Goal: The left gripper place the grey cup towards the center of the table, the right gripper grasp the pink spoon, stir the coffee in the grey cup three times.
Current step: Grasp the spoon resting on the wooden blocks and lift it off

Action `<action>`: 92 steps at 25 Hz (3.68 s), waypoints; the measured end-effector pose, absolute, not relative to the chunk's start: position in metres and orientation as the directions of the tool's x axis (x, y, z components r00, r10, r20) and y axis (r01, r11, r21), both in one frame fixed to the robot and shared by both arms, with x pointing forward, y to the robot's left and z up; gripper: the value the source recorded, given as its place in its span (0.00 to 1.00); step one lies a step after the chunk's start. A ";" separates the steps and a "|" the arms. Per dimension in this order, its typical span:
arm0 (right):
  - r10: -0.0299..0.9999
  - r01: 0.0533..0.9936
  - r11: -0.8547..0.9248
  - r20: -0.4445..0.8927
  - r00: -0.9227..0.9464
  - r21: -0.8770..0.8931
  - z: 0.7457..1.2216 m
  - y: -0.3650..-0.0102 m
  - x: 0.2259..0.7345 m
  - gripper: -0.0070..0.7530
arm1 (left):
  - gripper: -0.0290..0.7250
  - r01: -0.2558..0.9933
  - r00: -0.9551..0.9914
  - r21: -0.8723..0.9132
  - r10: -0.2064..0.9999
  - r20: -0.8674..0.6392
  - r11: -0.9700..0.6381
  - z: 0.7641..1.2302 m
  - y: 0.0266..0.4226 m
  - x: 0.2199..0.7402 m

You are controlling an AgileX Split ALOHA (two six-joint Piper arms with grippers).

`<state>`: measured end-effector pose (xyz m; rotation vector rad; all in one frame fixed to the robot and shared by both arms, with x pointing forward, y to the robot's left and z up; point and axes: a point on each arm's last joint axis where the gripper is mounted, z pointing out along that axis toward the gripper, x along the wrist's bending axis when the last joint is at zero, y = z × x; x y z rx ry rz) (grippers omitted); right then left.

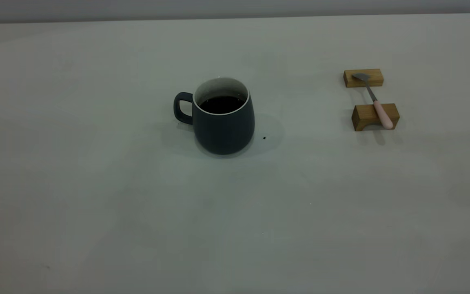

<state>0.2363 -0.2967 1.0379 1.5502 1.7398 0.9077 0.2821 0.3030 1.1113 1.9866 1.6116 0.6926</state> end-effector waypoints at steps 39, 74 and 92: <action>0.994 0.560 0.070 -0.011 -0.109 0.826 1.038 -0.297 0.236 0.32 | 0.55 0.631 -0.048 0.776 0.998 0.040 -0.001 1.032 0.305 0.222; 0.994 0.814 0.058 0.046 -0.103 0.578 1.025 -0.283 0.383 0.83 | 0.55 0.631 -0.048 0.776 0.998 0.040 -0.001 1.032 0.305 0.222; 0.948 0.943 0.303 0.058 -0.313 0.141 0.867 -0.226 0.579 0.84 | 0.55 0.632 -0.048 0.775 0.998 0.040 -0.001 1.032 0.305 0.222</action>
